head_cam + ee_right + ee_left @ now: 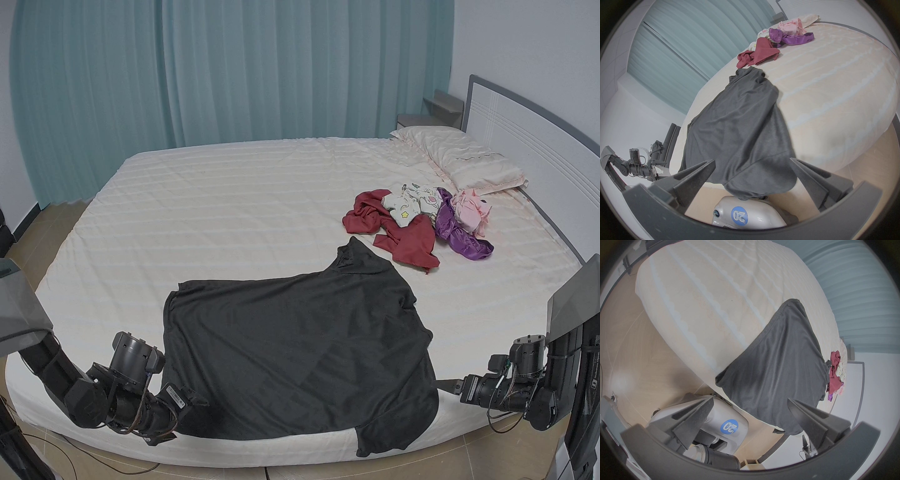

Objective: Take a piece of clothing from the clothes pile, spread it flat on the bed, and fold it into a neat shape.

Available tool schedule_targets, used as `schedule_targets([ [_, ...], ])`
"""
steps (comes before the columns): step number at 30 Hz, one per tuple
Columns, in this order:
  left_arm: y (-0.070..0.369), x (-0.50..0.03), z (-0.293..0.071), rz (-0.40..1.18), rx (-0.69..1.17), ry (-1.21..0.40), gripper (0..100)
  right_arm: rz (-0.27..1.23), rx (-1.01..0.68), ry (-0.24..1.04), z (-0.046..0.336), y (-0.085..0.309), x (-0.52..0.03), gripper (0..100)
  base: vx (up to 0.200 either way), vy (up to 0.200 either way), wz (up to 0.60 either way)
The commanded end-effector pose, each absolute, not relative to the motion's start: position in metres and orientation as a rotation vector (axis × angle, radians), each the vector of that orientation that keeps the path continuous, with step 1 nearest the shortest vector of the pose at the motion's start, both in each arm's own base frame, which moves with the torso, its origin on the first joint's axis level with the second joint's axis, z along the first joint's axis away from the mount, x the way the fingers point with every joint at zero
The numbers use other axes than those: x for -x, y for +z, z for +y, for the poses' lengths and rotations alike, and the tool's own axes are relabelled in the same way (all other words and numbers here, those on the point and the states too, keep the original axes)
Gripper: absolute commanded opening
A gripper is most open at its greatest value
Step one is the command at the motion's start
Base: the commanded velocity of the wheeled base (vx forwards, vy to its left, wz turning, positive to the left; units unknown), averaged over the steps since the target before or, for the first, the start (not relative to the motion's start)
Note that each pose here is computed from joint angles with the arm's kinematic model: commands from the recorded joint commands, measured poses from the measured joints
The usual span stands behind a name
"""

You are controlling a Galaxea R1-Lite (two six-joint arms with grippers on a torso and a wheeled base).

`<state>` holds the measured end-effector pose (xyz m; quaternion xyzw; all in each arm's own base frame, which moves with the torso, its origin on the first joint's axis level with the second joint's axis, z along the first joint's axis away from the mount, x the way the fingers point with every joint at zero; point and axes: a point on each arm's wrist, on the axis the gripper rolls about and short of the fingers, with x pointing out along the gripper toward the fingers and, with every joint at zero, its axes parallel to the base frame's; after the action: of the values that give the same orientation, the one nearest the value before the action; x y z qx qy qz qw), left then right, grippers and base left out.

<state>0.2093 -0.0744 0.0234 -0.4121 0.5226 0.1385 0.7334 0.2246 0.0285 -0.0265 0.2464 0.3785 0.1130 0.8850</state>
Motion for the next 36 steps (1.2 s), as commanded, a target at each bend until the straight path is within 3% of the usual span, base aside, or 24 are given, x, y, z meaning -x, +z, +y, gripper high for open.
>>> schedule_targets([
  [1,0.015,-0.197,-0.077,1.161,0.799,0.338,100,0.782,-0.511,0.240,0.029,-0.026,-0.225,100,0.000,0.000,0.00],
  [9,-0.008,-0.192,-0.074,1.194,0.651,0.417,100,0.782,-0.511,0.240,0.029,-0.026,-0.225,100,0.000,0.000,0.00],
  [23,-0.023,-0.192,-0.057,1.194,0.582,0.475,100,0.795,-0.495,0.242,0.029,-0.029,-0.224,100,0.000,0.000,0.00],
  [36,-0.045,-0.202,-0.049,1.092,0.572,0.539,100,0.792,-0.492,0.246,0.029,-0.029,-0.224,100,0.000,0.000,0.00],
])
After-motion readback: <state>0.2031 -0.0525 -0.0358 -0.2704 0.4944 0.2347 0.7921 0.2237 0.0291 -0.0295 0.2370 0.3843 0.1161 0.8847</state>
